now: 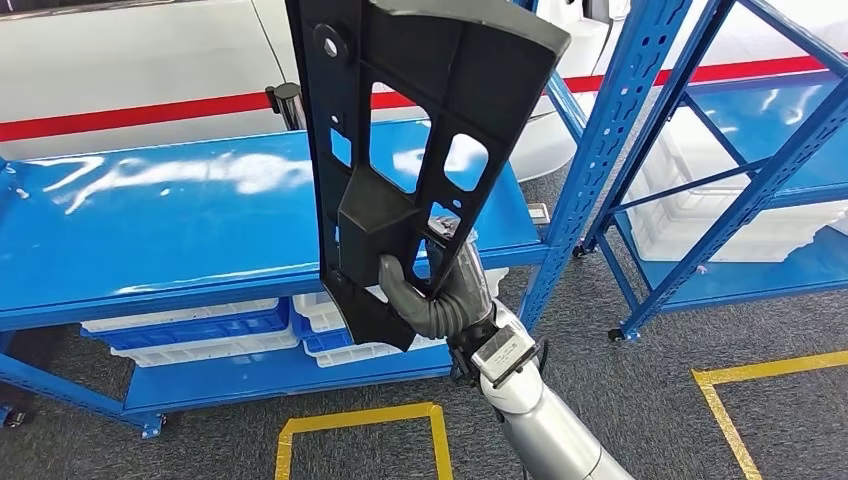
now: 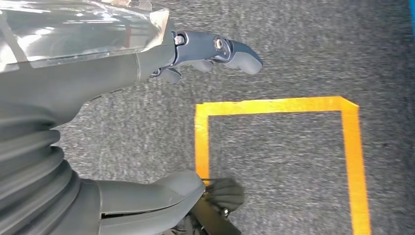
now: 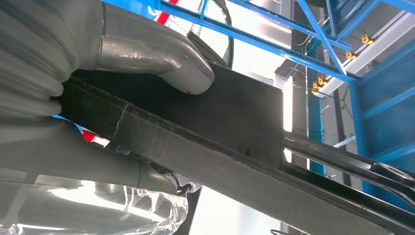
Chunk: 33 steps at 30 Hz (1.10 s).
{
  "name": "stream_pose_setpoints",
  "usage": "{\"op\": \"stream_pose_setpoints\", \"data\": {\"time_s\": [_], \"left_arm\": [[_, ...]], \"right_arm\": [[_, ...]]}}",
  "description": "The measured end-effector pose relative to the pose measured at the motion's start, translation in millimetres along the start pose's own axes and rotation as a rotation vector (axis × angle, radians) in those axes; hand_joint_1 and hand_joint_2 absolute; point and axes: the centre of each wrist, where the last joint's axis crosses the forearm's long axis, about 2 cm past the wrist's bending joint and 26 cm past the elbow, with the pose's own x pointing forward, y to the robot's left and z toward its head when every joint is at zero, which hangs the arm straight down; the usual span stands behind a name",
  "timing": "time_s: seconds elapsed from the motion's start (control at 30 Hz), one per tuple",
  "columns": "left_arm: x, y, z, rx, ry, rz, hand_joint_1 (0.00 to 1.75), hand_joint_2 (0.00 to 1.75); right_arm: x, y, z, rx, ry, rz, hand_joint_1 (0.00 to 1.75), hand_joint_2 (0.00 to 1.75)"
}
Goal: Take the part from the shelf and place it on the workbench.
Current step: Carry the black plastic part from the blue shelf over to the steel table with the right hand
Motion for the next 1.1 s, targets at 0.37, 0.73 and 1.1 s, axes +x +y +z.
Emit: {"op": "stream_pose_setpoints", "data": {"time_s": [0.37,0.73,1.1], "left_arm": [[-2.1,-0.2,1.1,-0.002,0.000,-0.005,0.00,1.75],[-2.4,-1.6,1.7,0.011,0.014,0.015,0.00,1.75],[1.5,-5.8,1.1,0.021,0.004,0.030,0.00,1.75]], "right_arm": [[1.7,5.0,10.5,0.032,0.001,0.014,1.75,1.75],[-8.2,11.2,8.0,0.102,0.006,-0.048,1.75,1.75],[-22.6,27.4,-4.7,0.165,0.047,-0.075,1.75,1.75]]}}
